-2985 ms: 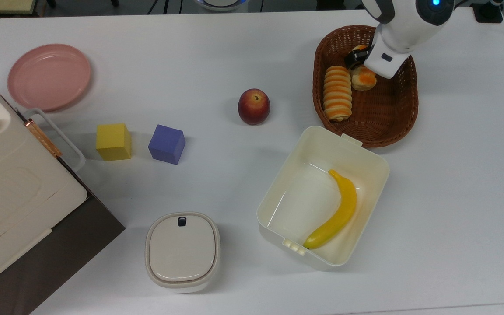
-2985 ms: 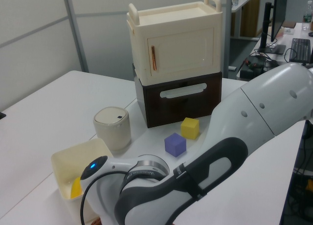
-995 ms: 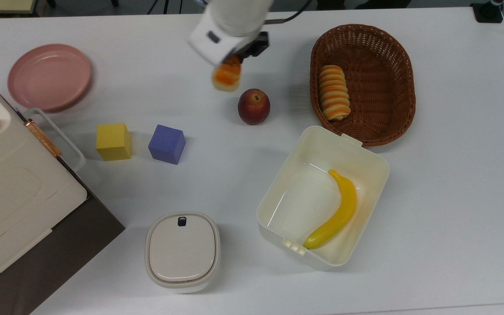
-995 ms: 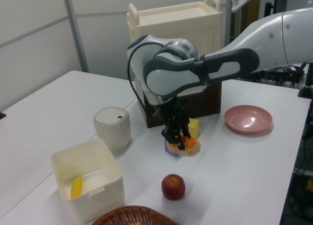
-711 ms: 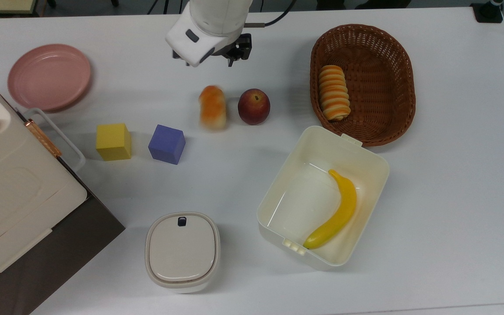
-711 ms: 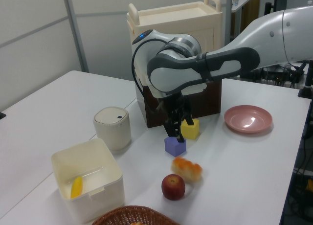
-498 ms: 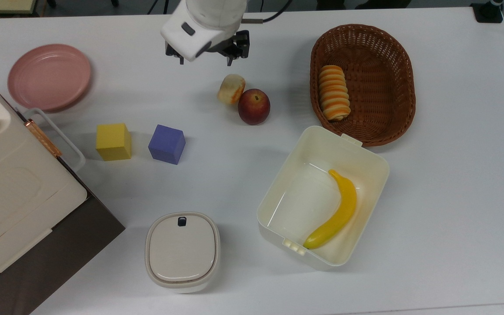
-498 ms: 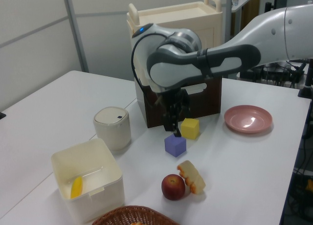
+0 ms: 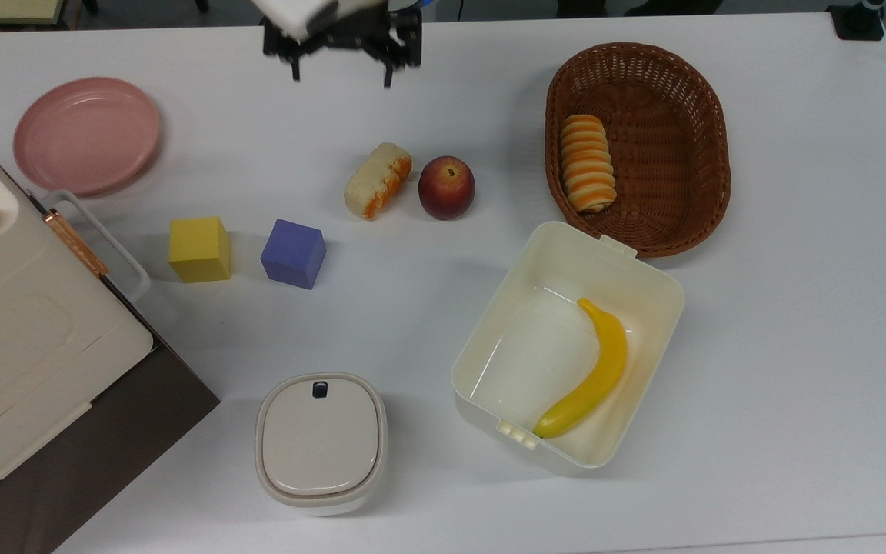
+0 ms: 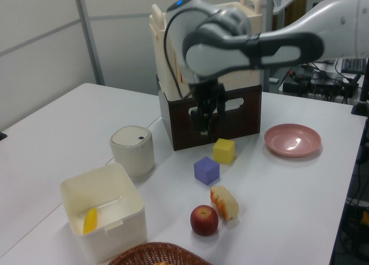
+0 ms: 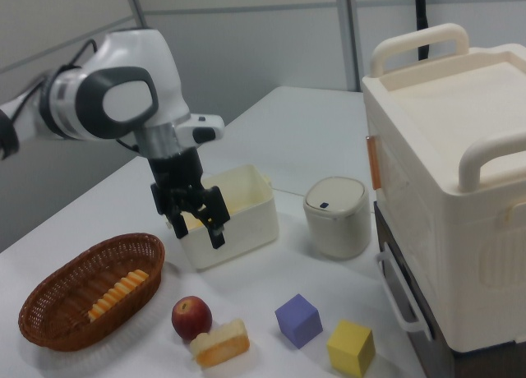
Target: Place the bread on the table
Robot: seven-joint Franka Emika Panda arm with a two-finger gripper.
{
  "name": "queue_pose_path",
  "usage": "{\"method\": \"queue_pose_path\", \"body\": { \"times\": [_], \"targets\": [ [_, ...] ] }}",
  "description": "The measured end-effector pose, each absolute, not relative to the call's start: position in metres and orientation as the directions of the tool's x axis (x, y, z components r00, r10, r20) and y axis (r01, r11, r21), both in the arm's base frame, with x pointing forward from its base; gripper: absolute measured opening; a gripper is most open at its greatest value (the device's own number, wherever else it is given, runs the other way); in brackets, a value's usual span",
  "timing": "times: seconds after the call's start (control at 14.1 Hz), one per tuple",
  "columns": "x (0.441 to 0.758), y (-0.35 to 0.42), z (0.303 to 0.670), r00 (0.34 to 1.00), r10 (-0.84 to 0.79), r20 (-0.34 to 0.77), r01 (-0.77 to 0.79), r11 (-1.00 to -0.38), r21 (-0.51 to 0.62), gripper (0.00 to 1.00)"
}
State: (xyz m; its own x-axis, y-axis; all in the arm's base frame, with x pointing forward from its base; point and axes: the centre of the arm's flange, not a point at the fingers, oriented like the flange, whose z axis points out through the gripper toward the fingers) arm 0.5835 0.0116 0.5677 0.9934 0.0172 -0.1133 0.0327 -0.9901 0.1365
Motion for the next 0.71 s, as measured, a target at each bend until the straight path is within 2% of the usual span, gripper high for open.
{"method": "queue_pose_path", "body": {
  "times": [0.28,0.71],
  "targets": [
    [0.567,-0.002,0.603,0.999,-0.013,-0.053,-0.007,-0.994,0.106,1.0],
    [0.562,0.0,0.614,0.999,-0.034,-0.03,-0.033,-0.998,0.052,1.0]
  ]
}}
